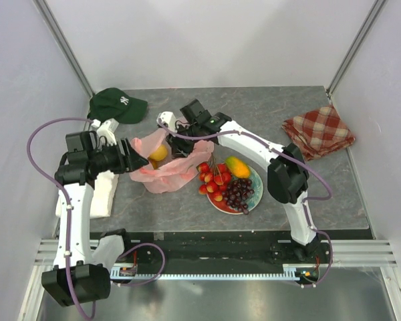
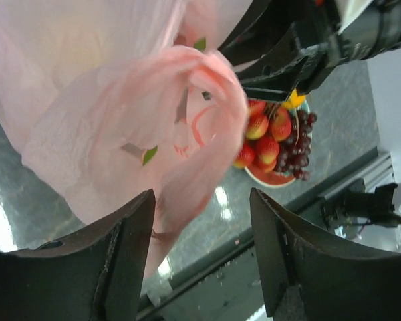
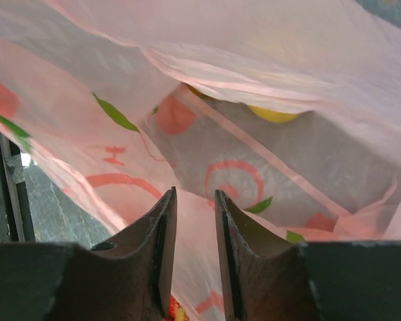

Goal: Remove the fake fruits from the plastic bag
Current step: Take out the fake fruit from the plastic bag.

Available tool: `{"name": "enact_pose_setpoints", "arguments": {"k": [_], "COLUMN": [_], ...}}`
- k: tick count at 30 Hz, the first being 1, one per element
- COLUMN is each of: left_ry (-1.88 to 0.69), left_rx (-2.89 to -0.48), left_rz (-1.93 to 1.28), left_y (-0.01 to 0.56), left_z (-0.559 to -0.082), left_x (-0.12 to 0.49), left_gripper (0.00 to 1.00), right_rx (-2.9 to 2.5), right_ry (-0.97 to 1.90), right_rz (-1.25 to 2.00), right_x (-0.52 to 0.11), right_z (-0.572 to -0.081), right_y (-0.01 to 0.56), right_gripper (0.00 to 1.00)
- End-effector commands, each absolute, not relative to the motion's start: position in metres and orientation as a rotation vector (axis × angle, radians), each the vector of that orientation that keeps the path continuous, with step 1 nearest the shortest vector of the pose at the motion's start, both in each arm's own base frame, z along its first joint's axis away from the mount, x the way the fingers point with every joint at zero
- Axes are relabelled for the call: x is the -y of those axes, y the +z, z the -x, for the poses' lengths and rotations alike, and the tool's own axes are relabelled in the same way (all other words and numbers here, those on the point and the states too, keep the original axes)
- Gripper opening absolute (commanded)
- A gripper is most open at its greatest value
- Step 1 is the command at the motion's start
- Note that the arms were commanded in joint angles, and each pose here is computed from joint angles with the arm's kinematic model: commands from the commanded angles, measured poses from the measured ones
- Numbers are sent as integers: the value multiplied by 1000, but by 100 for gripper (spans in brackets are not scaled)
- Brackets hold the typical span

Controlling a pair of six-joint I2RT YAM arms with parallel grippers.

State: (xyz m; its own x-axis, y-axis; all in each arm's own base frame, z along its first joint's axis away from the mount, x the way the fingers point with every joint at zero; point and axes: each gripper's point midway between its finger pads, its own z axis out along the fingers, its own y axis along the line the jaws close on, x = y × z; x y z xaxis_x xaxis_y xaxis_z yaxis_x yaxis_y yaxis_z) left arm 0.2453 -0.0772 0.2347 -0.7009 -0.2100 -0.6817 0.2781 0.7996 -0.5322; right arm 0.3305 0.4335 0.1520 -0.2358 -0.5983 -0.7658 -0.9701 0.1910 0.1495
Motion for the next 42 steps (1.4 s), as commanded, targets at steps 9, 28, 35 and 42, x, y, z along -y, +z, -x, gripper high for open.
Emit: {"name": "enact_pose_setpoints", "arguments": {"k": [9,28,35,42], "left_ry": [-573,-505,-518,-519], "left_rx": [-2352,-2535,-2548,-2548], "left_rz": [74,272,273,270], "left_y": [225,159,155,154], "left_z": [-245,-204,-206,-209], "left_x": [44,36,37,36], "left_gripper": [10,2,2,2], "right_rx": [-1931,-2026,-1970,-1919], "right_ry": [719,667,700,805], "right_rz": [1533,1127,1089,1128], "right_x": [-448,-519,-535,-552], "right_z": [-286,-362,-370,-365], "right_y": [133,89,101,101], "right_gripper": [74,98,98,98]}}
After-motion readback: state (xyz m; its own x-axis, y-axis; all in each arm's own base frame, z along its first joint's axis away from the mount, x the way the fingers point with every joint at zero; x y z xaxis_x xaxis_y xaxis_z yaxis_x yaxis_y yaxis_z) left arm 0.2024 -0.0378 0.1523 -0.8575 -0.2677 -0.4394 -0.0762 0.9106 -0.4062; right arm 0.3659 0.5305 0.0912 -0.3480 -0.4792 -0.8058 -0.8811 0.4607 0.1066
